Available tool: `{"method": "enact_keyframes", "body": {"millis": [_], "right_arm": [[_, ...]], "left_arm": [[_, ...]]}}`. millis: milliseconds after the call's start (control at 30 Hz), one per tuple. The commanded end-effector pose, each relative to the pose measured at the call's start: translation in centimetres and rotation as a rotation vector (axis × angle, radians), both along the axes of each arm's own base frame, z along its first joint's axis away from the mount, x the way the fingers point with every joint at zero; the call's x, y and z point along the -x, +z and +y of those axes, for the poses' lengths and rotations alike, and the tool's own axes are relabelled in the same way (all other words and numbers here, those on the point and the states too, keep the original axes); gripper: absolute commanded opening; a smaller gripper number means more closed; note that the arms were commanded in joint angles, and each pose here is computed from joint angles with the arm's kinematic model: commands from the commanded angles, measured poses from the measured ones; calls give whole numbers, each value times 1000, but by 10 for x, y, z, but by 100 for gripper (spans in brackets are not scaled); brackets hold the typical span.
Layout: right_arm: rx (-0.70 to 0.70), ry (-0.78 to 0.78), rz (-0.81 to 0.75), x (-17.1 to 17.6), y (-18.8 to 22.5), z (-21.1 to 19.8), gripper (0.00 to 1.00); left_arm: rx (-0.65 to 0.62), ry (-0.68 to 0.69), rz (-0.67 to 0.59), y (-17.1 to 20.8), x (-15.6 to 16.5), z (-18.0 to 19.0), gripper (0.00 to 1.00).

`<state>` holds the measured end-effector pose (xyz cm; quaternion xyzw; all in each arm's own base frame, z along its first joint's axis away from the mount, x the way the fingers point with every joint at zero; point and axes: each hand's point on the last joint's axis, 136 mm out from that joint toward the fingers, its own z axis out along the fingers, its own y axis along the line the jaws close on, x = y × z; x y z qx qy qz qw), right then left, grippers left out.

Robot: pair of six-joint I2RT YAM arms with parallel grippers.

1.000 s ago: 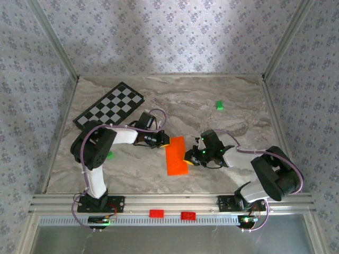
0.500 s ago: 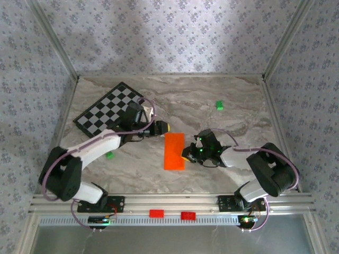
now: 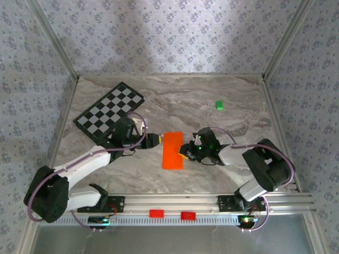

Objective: Fold a paper plane with a square sheet of paper (pick it up from the middle)

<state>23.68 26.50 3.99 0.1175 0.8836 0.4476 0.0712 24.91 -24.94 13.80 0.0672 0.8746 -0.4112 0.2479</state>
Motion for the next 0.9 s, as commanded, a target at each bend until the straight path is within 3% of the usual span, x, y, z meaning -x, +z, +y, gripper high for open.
{"method": "enact_keyframes", "body": {"millis": [0, 300, 433, 633, 867], "right_arm": [[-23, 25, -19, -6, 6, 6, 19], [-32, 36, -10, -11, 7, 7, 7], [-27, 27, -4, -11, 10, 2, 2], [-22, 32, 0, -11, 15, 0, 0], [-12, 24, 10, -11, 16, -2, 0]], "left_arm": [[36, -65, -44, 13, 6, -7, 48], [-9, -165, -39, -3, 28, -24, 46], [-158, -239, -106, -17, 47, -35, 47], [-504, -283, -371, -31, 66, -43, 52], [-697, -386, -557, -41, 91, -72, 62]]}}
